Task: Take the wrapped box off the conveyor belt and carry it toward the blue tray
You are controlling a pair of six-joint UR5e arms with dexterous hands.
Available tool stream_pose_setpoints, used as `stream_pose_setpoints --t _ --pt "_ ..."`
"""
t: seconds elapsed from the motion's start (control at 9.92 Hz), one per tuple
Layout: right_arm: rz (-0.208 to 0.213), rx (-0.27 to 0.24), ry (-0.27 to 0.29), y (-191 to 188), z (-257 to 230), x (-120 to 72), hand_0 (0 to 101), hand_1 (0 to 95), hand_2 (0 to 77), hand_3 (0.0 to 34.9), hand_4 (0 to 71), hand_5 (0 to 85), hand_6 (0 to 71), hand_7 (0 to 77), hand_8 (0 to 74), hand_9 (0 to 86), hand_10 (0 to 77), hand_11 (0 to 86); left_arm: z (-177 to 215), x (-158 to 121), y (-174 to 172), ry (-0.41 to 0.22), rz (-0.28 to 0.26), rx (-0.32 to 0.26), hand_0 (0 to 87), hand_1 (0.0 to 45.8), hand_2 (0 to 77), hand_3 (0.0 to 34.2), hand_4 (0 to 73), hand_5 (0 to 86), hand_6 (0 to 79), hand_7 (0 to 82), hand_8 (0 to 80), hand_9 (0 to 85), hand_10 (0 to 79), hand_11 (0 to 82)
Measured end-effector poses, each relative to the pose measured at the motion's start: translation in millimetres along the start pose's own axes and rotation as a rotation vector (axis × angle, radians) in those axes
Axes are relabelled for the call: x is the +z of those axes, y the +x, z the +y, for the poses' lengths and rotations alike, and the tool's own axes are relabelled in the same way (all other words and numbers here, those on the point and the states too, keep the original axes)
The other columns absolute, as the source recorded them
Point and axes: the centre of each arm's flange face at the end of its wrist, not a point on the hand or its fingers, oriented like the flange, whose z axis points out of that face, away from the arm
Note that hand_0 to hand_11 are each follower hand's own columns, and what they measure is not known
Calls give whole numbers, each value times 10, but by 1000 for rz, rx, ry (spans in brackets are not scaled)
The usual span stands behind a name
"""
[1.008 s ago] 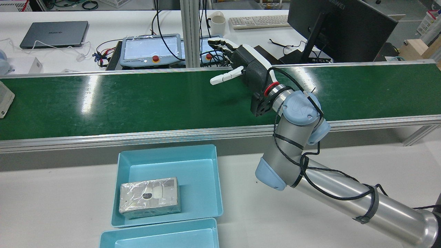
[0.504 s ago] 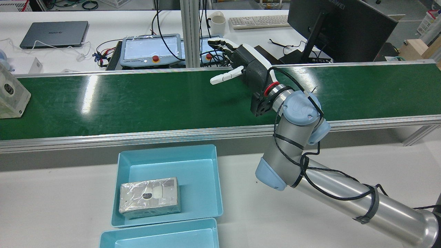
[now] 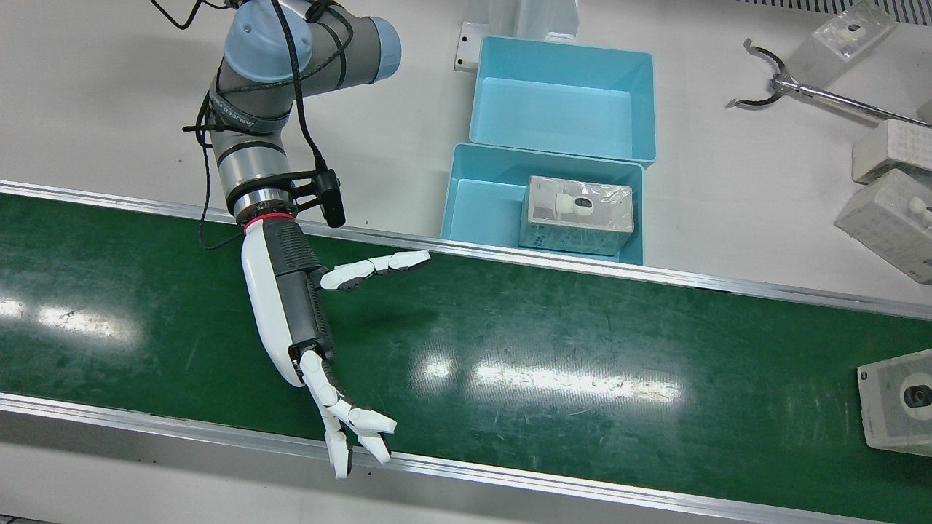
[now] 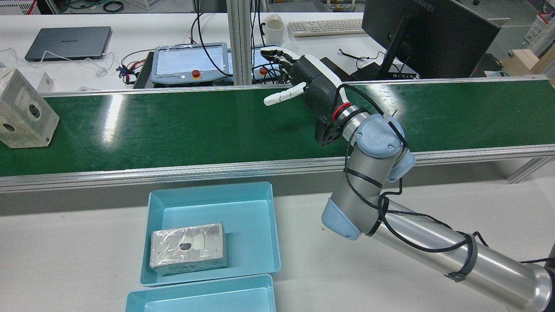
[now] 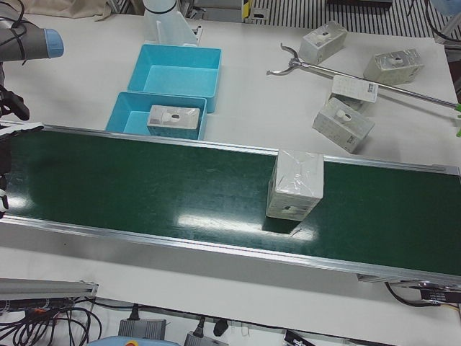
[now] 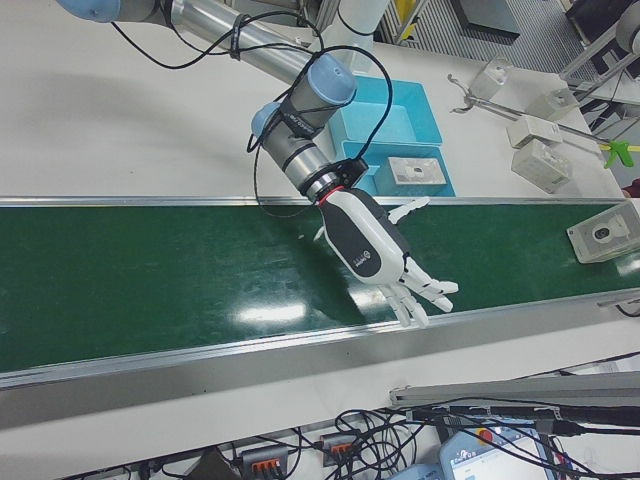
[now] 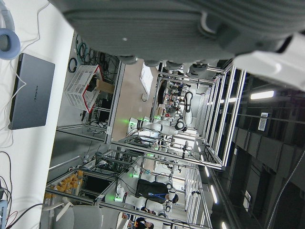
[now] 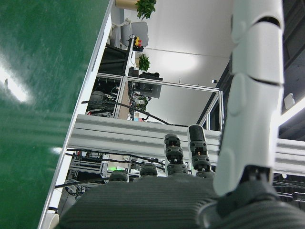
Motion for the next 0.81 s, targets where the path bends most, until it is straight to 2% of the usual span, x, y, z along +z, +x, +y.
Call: stream_pose_setpoints --t 0.81 --pt "0 1 -2 5 6 0 469 115 93 69 54 245 71 27 16 16 0 16 0 0 0 0 0 0 0 0 5 0 0 11 0 0 5 0 5 5"
